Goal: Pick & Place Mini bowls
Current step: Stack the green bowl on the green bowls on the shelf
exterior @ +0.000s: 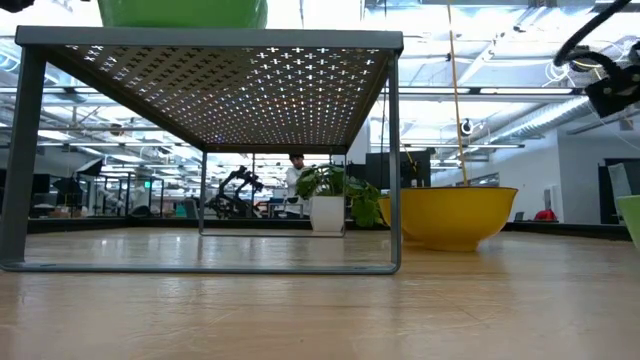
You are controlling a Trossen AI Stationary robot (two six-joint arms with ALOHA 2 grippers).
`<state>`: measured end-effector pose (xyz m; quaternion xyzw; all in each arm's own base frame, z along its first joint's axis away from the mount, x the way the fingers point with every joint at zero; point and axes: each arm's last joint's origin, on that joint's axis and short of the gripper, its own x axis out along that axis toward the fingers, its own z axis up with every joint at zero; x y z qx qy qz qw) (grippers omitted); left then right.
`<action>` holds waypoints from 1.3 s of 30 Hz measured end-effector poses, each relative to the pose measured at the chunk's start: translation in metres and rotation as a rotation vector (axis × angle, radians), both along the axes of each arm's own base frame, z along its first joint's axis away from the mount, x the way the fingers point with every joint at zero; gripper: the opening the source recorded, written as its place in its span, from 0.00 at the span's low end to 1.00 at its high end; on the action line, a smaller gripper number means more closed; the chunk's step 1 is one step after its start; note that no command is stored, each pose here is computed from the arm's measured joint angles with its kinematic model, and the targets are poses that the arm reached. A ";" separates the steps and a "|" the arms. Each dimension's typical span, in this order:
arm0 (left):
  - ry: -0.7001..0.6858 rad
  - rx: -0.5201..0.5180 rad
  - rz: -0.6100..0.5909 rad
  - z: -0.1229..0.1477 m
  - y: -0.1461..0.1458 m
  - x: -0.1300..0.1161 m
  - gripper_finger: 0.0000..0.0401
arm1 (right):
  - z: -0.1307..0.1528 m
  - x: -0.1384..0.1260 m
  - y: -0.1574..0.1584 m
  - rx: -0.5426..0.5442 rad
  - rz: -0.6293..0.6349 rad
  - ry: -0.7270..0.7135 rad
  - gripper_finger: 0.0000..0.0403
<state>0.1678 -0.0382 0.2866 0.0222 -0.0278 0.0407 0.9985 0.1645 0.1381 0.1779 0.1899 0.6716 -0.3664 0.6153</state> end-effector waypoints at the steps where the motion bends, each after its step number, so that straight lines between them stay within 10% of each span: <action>1: 0.002 0.000 0.000 0.000 0.000 0.000 0.37 | 0.000 -0.001 0.001 0.002 0.005 0.008 0.49; 30: 0.029 -0.008 0.001 -0.003 0.000 0.000 0.37 | -0.006 -0.023 -0.010 0.054 -0.016 -0.102 0.49; 39: 0.039 -0.004 0.001 -0.004 0.000 0.000 0.37 | -0.012 -0.028 -0.015 0.059 -0.019 -0.105 0.30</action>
